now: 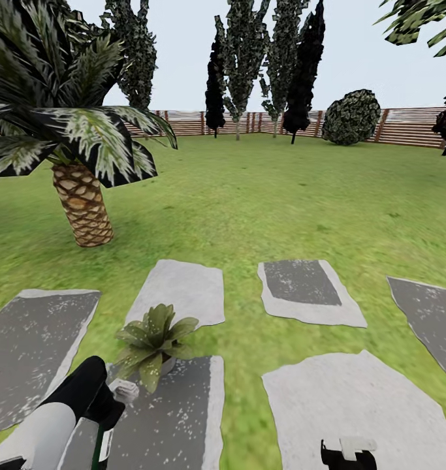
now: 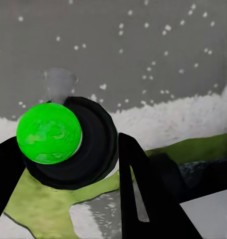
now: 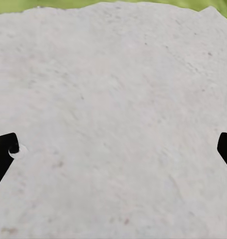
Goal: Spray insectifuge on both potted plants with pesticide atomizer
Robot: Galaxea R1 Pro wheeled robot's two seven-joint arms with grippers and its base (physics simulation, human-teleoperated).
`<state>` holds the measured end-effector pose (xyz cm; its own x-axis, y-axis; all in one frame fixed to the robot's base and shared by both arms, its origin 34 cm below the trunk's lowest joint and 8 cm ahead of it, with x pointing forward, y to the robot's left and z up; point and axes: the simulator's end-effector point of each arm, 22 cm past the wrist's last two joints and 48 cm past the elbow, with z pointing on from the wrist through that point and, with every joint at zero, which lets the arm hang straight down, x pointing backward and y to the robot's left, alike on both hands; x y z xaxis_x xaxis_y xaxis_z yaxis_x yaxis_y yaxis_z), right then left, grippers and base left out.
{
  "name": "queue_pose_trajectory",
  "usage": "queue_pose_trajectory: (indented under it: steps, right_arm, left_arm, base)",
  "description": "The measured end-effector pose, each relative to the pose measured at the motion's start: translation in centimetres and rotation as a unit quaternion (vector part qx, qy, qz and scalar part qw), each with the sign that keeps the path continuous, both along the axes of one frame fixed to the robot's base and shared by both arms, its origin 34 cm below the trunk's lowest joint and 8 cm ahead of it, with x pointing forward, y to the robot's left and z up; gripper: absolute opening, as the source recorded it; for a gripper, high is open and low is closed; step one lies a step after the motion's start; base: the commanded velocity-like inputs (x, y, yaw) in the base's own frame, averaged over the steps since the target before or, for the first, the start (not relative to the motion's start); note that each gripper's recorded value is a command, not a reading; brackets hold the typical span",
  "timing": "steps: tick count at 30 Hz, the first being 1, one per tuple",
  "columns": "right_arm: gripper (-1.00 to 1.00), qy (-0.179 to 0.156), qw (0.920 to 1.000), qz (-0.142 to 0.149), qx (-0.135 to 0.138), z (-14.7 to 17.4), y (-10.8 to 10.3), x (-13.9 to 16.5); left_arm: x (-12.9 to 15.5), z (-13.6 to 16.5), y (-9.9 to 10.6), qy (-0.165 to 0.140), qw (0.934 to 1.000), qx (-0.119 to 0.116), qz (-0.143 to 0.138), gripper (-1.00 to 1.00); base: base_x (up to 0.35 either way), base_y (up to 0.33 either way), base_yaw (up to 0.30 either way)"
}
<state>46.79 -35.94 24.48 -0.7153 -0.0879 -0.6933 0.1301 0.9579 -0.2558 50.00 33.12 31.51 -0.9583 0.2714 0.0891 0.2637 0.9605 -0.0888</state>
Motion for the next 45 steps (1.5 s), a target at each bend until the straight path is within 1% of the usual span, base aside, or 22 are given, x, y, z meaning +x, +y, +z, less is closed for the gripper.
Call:
queue_pose_trajectory:
  steps: [1,2,3,4,5,6,9,11,12,14,16,19,24,28,30,36,45]
  right_arm:
    - [1.00,0.000,1.0000,0.000,0.000,0.0,0.0,0.0]
    - [1.00,0.000,1.0000,0.000,0.000,0.0,0.0,0.0]
    - [1.00,0.000,1.0000,0.000,0.000,0.0,0.0,0.0]
    - [1.00,0.000,1.0000,-0.001,0.000,0.0,0.0,0.0]
    - [1.00,0.000,1.0000,-0.001,0.000,0.0,-0.1,0.0]
    - [1.00,-0.001,1.0000,-0.001,-0.001,0.0,-0.1,0.0]
    - [1.00,-0.001,1.0000,-0.001,-0.001,0.1,-0.2,0.0]
    - [1.00,0.000,1.0000,0.000,-0.002,0.0,-0.3,0.0]
    - [1.00,0.000,1.0000,0.000,-0.002,0.1,-0.4,0.0]
    - [1.00,0.000,1.0000,0.000,-0.003,0.1,-0.5,0.0]
    - [1.00,0.000,1.0000,0.000,-0.003,0.1,-0.5,0.0]
    - [1.00,0.000,1.0000,0.001,-0.004,0.1,-0.5,0.0]
    - [1.00,0.000,1.0000,0.000,-0.004,0.1,-0.6,0.0]
    - [1.00,-0.001,1.0000,-0.001,-0.003,0.1,-0.4,0.1]
    - [1.00,-0.001,1.0000,-0.002,-0.003,0.1,-0.4,0.1]
    - [1.00,-0.001,1.0000,-0.001,-0.003,0.1,-0.4,0.0]
    - [1.00,-0.001,1.0000,0.000,-0.002,0.1,-0.3,0.0]
  left_arm:
    - [0.2,0.2,-0.3,0.000,1.0000,-0.006,0.000,-1.00]
    - [0.3,0.4,-1.1,0.002,0.9998,-0.021,0.000,-1.00]
    - [0.3,0.8,-2.1,0.007,0.9991,-0.042,-0.002,-1.00]
    - [0.6,1.3,-2.7,0.009,0.9984,-0.055,-0.006,-1.00]
    - [1.5,2.3,-3.4,0.010,0.9973,-0.071,-0.016,-1.00]
    - [2.6,3.6,-3.9,0.009,0.9964,-0.079,-0.031,-1.00]
    - [5.4,6.6,-4.7,0.003,0.9941,-0.088,-0.063,-1.00]
    - [8.1,9.0,-4.9,-0.017,0.9933,-0.089,-0.071,-1.00]
    - [9.2,10.0,-4.9,-0.025,0.9934,-0.087,-0.070,-1.00]
    - [10.7,11.5,-4.9,-0.033,0.9941,-0.084,-0.060,-1.00]
    - [11.9,12.8,-4.4,-0.039,0.9950,-0.072,-0.057,-1.00]
    - [12.0,13.0,-3.7,-0.036,0.9959,-0.058,-0.059,-1.00]
    - [11.3,13.3,-4.0,-0.020,0.9954,-0.068,-0.065,-1.00]
    - [10.8,13.4,-3.3,-0.007,0.9958,-0.054,-0.073,-1.00]
    - [10.6,13.4,-3.1,-0.004,0.9959,-0.052,-0.074,-1.00]
    - [10.6,13.3,-3.3,-0.003,0.9959,-0.052,-0.074,-1.00]
    - [10.5,13.3,-3.6,-0.002,0.9957,-0.056,-0.074,-1.00]
  base:
    - [0.000,0.000,0.000]
    - [0.000,0.000,0.000]
    - [0.000,0.000,0.000]
    - [0.000,0.000,0.000]
    - [0.000,0.000,0.000]
    - [0.000,0.000,0.000]
    - [0.000,0.000,0.000]
    - [0.000,0.000,0.000]
    - [0.000,0.000,0.000]
    - [0.000,0.000,0.000]
    - [0.000,0.000,0.000]
    - [0.000,0.000,0.000]
    - [0.000,0.000,0.001]
    - [0.000,0.000,0.180]
    - [0.000,-0.035,0.268]
    - [-0.006,-0.231,0.241]
    - [-0.105,-0.257,0.018]
